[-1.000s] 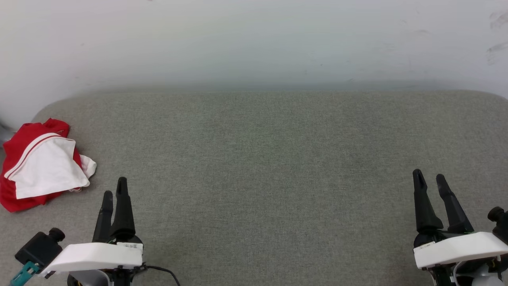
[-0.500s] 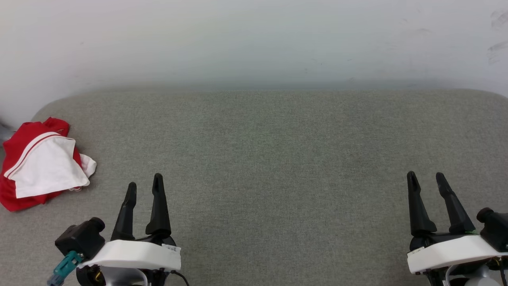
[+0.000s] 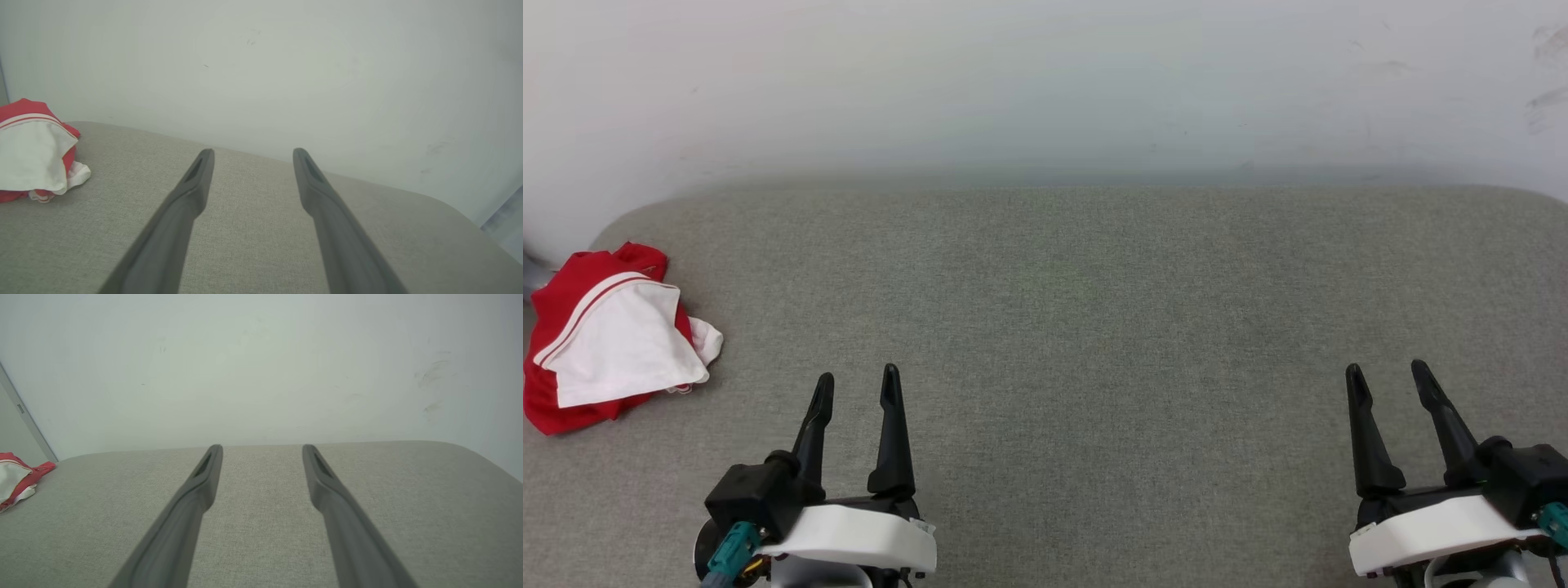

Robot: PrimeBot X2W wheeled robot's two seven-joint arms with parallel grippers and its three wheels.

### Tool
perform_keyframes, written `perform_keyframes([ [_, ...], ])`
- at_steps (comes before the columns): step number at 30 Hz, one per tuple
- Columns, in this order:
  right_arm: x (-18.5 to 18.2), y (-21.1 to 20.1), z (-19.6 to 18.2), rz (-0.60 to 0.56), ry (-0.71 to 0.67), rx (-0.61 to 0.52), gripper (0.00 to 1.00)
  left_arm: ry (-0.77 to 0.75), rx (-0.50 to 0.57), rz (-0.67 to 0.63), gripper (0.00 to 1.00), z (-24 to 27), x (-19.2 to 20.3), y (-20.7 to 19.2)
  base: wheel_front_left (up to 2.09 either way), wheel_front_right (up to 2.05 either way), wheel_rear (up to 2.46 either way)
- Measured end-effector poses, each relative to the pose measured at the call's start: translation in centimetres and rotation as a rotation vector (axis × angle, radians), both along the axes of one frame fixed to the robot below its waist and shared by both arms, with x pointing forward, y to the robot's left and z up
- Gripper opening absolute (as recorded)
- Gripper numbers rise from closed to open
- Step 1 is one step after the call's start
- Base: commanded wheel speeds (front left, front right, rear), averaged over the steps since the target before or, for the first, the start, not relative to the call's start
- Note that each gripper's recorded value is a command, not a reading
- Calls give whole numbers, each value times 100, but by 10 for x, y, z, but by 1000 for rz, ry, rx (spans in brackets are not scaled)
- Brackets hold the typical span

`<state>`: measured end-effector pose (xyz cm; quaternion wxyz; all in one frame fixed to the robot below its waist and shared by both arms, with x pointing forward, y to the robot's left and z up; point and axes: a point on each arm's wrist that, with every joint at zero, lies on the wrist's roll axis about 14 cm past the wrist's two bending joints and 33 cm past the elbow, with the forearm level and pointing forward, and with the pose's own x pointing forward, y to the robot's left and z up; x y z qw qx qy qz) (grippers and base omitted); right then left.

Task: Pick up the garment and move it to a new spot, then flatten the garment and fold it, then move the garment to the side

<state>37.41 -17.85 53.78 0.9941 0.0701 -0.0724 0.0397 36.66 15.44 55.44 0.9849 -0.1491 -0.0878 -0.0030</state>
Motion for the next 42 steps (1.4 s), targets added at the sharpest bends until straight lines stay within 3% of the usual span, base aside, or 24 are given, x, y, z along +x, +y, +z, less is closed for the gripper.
perform_keyframes([
  [16,-2,10,3,20,-33,-138,100,-28,159,-9,100,0,-5,-16,0,0,0],
  [28,-4,12,9,23,-67,-189,100,-37,135,-48,100,-2,-7,-21,0,0,0],
  [42,-5,8,5,10,-55,-24,100,-26,146,-50,100,-9,-9,-19,0,0,0],
])
